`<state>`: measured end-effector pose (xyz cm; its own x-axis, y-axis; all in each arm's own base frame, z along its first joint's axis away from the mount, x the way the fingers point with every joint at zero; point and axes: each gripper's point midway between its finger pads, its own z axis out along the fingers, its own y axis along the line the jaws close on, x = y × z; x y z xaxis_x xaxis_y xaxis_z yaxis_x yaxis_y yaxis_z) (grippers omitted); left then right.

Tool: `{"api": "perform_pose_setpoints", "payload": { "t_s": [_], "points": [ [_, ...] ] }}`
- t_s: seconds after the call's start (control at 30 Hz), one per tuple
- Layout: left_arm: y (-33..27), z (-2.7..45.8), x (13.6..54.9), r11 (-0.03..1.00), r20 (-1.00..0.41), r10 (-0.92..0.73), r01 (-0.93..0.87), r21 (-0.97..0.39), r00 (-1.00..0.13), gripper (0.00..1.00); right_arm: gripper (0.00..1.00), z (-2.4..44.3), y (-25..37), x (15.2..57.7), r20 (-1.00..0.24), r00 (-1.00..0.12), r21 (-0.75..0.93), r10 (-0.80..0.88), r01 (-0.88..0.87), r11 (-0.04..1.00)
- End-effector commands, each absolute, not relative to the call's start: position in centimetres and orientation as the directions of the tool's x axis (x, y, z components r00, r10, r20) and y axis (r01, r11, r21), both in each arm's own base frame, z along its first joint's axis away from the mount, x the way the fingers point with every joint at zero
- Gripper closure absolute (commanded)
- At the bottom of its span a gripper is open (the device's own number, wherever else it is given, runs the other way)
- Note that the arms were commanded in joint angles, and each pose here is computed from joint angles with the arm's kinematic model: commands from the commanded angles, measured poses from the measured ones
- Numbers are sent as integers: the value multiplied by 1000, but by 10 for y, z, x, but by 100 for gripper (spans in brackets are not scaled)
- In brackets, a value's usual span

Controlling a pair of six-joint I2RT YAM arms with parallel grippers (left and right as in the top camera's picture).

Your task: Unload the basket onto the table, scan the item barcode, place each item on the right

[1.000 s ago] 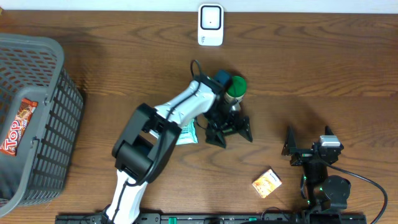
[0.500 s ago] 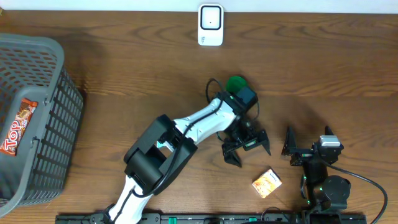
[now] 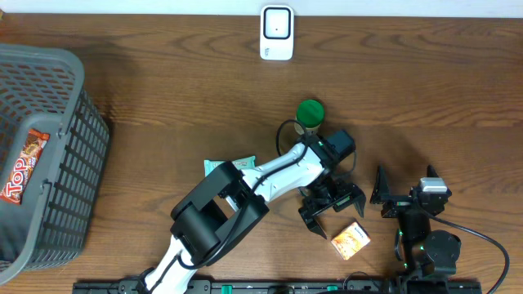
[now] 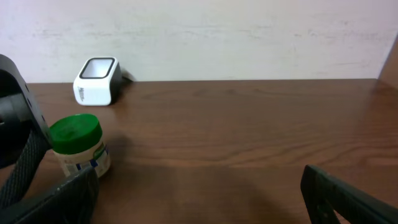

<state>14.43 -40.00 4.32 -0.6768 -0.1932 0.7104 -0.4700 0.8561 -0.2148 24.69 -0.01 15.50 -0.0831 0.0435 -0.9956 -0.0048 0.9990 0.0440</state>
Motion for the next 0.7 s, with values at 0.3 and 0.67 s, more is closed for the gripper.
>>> {"api": "perform_pose_setpoints", "payload": {
  "t_s": [0.3,0.67],
  "points": [
    [-405,22,148,833,677,-318,-537,-135,-664,2,1,154,0,247,-995,-87,53,53,-3,999],
    [-401,4,135,846,689,-333,-526,-82,-643,2,1,154,0,247,-995,-87,53,53,-3,999]
  ]
}}
